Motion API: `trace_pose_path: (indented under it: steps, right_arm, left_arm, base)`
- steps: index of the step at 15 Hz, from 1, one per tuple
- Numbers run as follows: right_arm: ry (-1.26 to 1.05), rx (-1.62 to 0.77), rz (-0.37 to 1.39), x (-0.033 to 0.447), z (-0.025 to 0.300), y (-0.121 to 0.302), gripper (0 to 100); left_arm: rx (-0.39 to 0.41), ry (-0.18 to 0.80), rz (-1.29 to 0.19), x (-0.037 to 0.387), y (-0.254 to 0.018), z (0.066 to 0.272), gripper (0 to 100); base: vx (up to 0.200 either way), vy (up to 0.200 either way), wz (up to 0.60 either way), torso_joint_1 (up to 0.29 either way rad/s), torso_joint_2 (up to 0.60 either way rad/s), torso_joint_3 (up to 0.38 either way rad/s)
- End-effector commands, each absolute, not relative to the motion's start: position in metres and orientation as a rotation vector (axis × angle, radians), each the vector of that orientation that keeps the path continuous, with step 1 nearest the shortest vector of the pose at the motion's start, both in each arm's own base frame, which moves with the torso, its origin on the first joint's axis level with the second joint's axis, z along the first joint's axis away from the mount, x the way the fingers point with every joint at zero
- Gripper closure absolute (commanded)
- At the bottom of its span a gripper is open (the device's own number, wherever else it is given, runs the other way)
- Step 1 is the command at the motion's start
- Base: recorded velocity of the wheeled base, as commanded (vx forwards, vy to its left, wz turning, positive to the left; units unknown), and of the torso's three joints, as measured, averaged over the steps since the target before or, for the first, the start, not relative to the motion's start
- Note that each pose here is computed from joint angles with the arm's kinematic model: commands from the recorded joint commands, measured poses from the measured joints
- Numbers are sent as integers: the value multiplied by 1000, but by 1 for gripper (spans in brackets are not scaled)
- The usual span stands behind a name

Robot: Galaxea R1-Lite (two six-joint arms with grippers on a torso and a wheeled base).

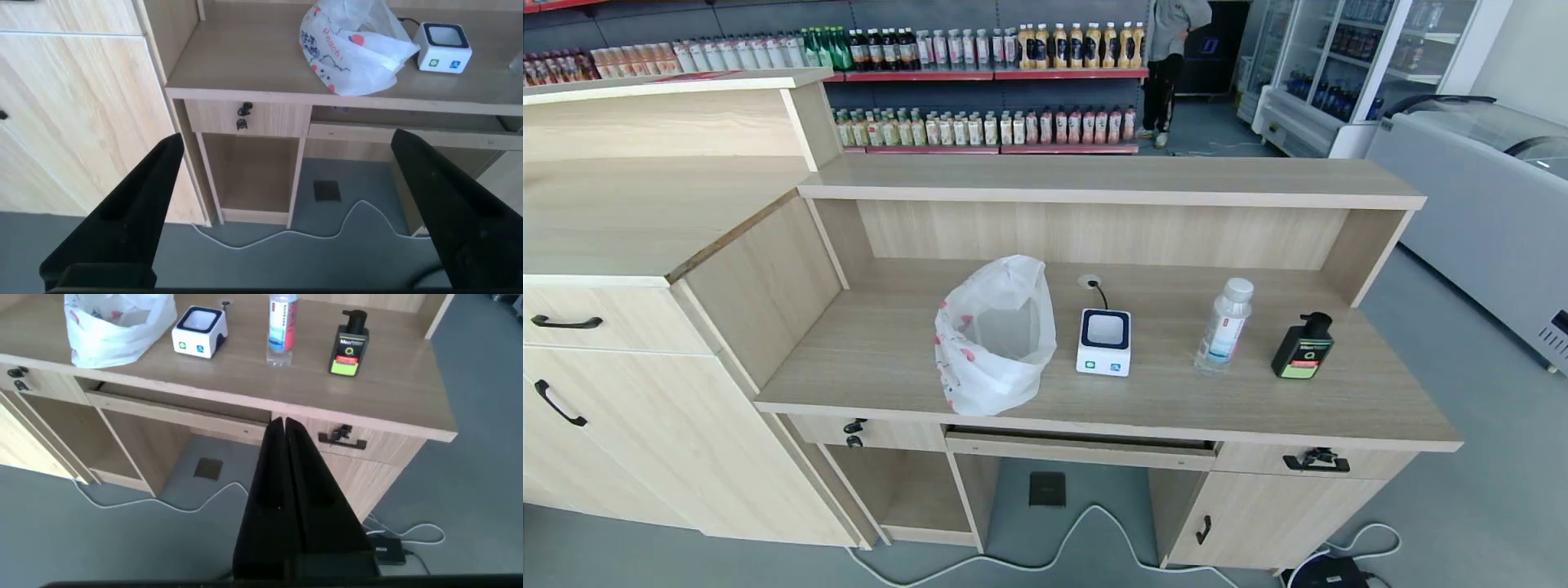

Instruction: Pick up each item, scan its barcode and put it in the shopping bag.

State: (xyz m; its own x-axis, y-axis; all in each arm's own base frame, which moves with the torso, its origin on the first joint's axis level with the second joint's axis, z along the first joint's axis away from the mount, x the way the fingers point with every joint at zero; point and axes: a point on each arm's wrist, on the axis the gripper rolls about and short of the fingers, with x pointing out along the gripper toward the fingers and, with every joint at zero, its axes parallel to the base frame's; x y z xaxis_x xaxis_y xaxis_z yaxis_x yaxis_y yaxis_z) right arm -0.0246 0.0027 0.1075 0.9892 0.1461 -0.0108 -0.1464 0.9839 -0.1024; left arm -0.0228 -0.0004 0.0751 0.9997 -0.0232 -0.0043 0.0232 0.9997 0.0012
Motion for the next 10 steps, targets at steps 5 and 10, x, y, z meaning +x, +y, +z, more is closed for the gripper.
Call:
trace_pose_path:
  steps: [5,10]
  right_arm:
    - [262,-72,-44,105,224,-12,100]
    - [353,-90,35,137,199,-17,0]
  left_arm:
    - [-2,6,-23,-23,0,75,0]
    - [-2,6,-23,-23,0,75,0]
  base:
    - [0,0,0,0,0,0]
    - [0,0,0,0,0,0]
